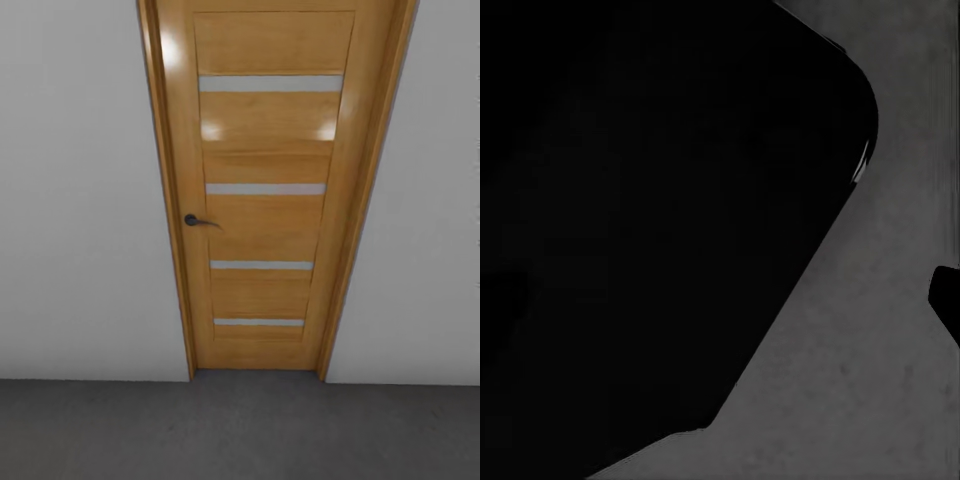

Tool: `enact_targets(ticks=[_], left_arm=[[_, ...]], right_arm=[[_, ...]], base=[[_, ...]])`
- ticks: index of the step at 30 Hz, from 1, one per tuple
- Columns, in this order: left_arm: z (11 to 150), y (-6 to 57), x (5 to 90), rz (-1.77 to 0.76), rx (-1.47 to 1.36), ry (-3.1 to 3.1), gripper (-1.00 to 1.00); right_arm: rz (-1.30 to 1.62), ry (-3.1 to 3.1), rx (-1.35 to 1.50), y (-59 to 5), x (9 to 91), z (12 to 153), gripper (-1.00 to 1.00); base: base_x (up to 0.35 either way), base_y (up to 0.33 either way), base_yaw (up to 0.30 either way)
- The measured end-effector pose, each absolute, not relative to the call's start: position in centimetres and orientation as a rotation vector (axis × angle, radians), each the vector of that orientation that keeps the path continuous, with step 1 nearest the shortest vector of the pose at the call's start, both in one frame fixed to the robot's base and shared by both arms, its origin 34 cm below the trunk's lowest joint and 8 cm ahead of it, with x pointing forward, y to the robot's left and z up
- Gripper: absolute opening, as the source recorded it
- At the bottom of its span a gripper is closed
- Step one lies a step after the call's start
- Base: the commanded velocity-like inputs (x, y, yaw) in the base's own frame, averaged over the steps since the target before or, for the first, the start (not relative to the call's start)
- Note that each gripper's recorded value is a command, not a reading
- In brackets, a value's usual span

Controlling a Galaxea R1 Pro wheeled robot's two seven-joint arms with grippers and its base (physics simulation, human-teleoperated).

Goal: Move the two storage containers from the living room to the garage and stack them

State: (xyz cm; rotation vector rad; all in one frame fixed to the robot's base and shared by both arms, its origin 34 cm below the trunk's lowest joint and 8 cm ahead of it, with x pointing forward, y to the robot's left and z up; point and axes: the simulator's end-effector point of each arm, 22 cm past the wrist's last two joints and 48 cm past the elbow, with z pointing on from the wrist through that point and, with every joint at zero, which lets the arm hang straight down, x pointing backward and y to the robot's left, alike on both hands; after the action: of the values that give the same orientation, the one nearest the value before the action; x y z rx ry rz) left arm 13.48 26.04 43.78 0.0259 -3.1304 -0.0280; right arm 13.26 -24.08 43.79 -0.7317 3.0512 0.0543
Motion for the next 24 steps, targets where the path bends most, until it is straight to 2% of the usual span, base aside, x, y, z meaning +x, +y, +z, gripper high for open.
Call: enact_targets(ticks=[8, 18, 24], left_arm=[[43.78, 26.04, 13.46, -0.028, 0.026, -3.13, 1.0], [43.78, 26.04, 13.48, -0.028, 0.026, -3.13, 1.0], [43.78, 26.04, 13.43, -0.028, 0.026, -3.129, 1.0]], right_arm=[[0.055, 3.051, -0.732, -24.07, 13.26, 43.79, 1.0], [0.054, 3.05, -0.733, -24.08, 13.29, 43.79, 1.0], [0.054, 3.05, -0.736, -24.08, 13.29, 43.79, 1.0]], base=[[0.321, 0.0, -0.205], [0.315, 0.0, -0.018], [0.214, 0.0, -0.001]])
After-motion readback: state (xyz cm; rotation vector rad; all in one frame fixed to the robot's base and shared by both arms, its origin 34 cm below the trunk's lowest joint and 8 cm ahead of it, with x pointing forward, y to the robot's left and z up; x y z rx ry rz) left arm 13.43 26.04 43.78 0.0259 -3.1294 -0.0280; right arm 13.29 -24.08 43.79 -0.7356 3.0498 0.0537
